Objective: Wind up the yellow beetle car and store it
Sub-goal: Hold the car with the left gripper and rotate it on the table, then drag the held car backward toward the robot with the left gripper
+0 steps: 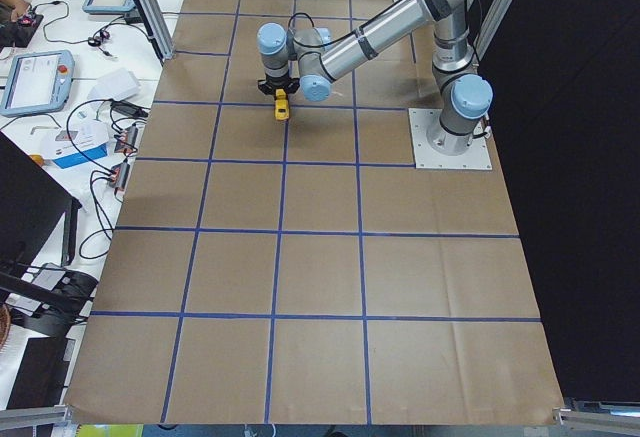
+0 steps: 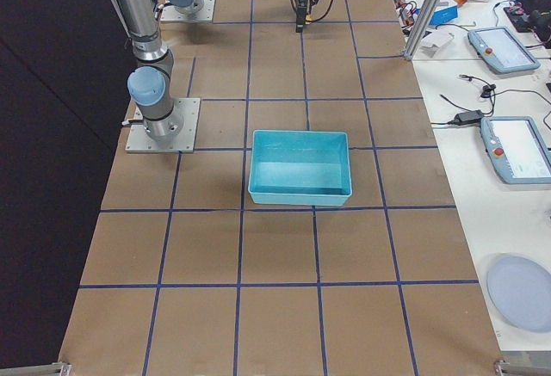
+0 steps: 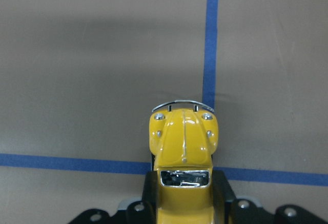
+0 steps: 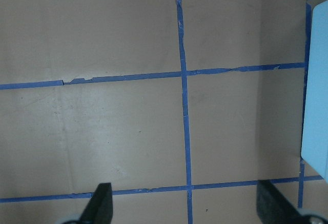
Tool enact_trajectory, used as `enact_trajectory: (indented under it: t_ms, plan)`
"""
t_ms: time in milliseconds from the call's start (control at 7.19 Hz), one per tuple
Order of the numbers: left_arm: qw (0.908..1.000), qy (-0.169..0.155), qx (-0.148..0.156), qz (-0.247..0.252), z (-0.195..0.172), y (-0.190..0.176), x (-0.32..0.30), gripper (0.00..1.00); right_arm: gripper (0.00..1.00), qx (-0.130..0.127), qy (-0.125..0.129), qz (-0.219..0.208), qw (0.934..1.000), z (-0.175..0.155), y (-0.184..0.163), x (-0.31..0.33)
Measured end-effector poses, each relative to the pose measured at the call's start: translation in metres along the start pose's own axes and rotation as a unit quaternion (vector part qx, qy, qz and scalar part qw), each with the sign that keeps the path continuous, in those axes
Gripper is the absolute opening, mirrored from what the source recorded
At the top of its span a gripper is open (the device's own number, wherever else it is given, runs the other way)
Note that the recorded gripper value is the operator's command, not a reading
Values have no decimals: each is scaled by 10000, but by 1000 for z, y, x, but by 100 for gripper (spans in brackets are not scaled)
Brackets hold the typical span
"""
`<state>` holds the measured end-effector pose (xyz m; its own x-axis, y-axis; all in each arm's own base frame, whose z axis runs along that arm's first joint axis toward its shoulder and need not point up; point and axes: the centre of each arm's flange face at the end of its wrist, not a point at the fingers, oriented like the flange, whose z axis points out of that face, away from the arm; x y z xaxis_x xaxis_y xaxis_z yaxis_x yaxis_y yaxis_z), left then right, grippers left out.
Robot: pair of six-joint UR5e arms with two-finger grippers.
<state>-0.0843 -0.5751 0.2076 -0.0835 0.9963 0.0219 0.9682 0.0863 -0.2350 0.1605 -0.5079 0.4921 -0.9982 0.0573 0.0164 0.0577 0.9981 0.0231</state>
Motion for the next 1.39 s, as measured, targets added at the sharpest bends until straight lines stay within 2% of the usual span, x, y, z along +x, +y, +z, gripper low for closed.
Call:
enact_trajectory:
  t_ms: [418, 1392]
  plan:
    - [10000, 30, 23, 66, -4, 22, -3, 22, 100, -8, 3, 2, 10000, 0, 0, 0]
    - [9999, 38, 42, 99, -8, 44, -5, 22, 100, -30, 9, -6, 10000, 2, 1, -1]
